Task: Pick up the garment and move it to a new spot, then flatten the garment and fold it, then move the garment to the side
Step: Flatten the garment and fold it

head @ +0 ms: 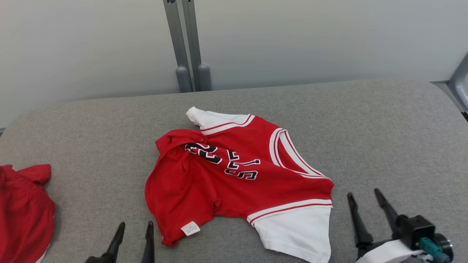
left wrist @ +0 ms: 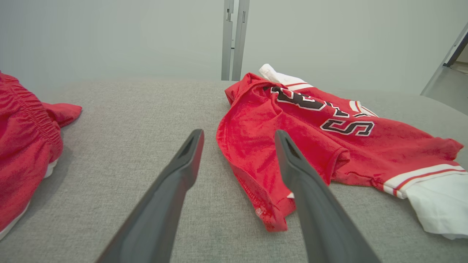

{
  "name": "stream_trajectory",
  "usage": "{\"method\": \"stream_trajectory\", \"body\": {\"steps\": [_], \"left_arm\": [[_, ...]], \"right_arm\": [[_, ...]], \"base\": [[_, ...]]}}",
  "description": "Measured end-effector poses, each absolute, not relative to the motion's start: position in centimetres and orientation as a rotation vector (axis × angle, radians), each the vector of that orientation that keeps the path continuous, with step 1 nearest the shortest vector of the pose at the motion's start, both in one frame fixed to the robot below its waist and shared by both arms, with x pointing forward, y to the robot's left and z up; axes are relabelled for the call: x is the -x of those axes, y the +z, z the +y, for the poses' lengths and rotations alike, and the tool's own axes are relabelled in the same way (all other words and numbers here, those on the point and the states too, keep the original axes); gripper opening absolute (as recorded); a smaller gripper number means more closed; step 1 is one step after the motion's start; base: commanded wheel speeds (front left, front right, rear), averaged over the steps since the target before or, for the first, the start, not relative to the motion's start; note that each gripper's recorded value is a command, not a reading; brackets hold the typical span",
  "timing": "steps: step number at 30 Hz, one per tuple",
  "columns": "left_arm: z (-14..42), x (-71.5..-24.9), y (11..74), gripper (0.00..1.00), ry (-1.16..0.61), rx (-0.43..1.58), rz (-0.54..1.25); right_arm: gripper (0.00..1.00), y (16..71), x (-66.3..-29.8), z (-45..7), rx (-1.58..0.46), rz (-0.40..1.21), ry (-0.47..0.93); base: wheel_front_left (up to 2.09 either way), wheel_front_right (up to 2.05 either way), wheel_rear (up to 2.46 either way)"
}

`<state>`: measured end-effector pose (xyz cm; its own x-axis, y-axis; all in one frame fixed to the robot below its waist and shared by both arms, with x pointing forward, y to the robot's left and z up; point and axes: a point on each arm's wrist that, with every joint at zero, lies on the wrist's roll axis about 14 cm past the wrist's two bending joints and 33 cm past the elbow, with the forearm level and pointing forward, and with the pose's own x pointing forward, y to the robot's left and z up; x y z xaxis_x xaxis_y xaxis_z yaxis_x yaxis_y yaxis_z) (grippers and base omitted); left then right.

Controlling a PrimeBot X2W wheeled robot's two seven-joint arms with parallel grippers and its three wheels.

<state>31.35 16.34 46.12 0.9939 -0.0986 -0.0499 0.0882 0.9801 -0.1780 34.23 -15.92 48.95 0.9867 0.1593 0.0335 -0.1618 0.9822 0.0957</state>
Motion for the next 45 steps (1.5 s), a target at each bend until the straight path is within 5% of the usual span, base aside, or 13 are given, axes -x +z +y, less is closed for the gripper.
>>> {"method": "stream_trajectory", "body": {"steps": [10,28,29,30,32,33,42,43,44,45], "left_arm": [[12.4,-30.6,41.4,1.0,-0.191,0.211,0.282],[12.8,-31.0,38.1,1.0,-0.153,0.194,0.416],[12.9,-31.0,38.0,0.87,-0.151,0.193,0.416],[13.0,-31.0,38.0,0.57,-0.147,0.191,0.414],[13.1,-31.0,37.9,0.3,-0.146,0.188,0.417],[13.2,-31.0,37.9,0.03,-0.146,0.187,0.418],[12.9,-31.2,37.8,0.0,-0.164,0.195,0.433],[13.0,-31.2,38.0,0.0,-0.163,0.204,0.428],[13.1,-31.3,38.1,0.0,-0.159,0.21,0.423],[13.2,-31.4,38.3,0.0,-0.156,0.219,0.419]], "right_arm": [[1.0,39.7,-31.4,-10.4,-0.083,0.382,0.392],[1.0,36.4,-30.0,-10.0,-0.109,0.618,0.426],[1.0,36.3,-29.9,-10.1,-0.11,0.623,0.424],[1.0,36.3,-29.8,-10.1,-0.11,0.627,0.425],[1.0,36.4,-29.6,-10.0,-0.113,0.637,0.427],[1.0,36.4,-29.5,-9.9,-0.114,0.641,0.429],[1.0,36.2,-29.3,-9.1,-0.099,0.691,0.451],[0.97,36.2,-29.4,-8.9,-0.099,0.693,0.455],[0.41,36.2,-29.5,-8.9,-0.107,0.692,0.452],[0.0,36.2,-29.5,-8.8,-0.111,0.691,0.45]], "base": [[0.0,0.0,0.0],[0.0,0.0,0.0],[0.0,0.0,0.0],[0.0,0.0,0.0],[0.0,0.0,0.0],[0.0,0.0,0.0],[0.0,0.0,0.0],[0.0,0.0,0.0],[0.0,0.0,0.0],[0.0,0.0,0.0]]}}
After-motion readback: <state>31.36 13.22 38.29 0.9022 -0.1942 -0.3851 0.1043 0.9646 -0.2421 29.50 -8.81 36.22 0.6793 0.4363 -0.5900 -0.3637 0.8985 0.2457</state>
